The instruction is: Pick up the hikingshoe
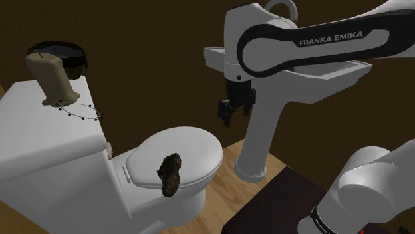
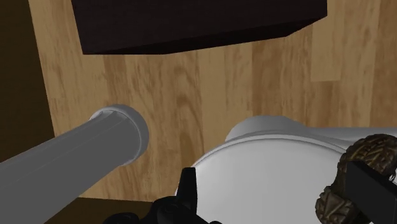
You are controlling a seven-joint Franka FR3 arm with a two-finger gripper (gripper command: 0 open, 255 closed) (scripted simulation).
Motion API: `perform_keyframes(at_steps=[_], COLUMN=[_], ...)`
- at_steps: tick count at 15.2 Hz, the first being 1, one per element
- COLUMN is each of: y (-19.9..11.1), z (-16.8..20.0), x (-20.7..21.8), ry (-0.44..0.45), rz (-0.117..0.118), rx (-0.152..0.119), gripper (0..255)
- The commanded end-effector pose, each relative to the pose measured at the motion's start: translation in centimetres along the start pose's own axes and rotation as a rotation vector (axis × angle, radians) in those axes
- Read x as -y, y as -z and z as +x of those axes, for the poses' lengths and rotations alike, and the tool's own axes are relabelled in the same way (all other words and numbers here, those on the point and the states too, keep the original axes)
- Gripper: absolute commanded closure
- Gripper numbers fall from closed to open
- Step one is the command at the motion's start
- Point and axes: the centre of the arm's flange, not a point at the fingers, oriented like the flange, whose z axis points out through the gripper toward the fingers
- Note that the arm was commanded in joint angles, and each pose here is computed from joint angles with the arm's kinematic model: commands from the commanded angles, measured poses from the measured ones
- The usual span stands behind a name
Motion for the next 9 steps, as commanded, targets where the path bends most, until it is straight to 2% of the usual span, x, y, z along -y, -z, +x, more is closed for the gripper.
perform_keyframes(at_steps=[1,9], y=[-1.6,-7.5], z=[0.8,5.1], x=[2.6,11.5], ry=[-0.028,-0.134], rz=[-0.015,-0.082], rx=[0.008,0.039], gripper=[0,0])
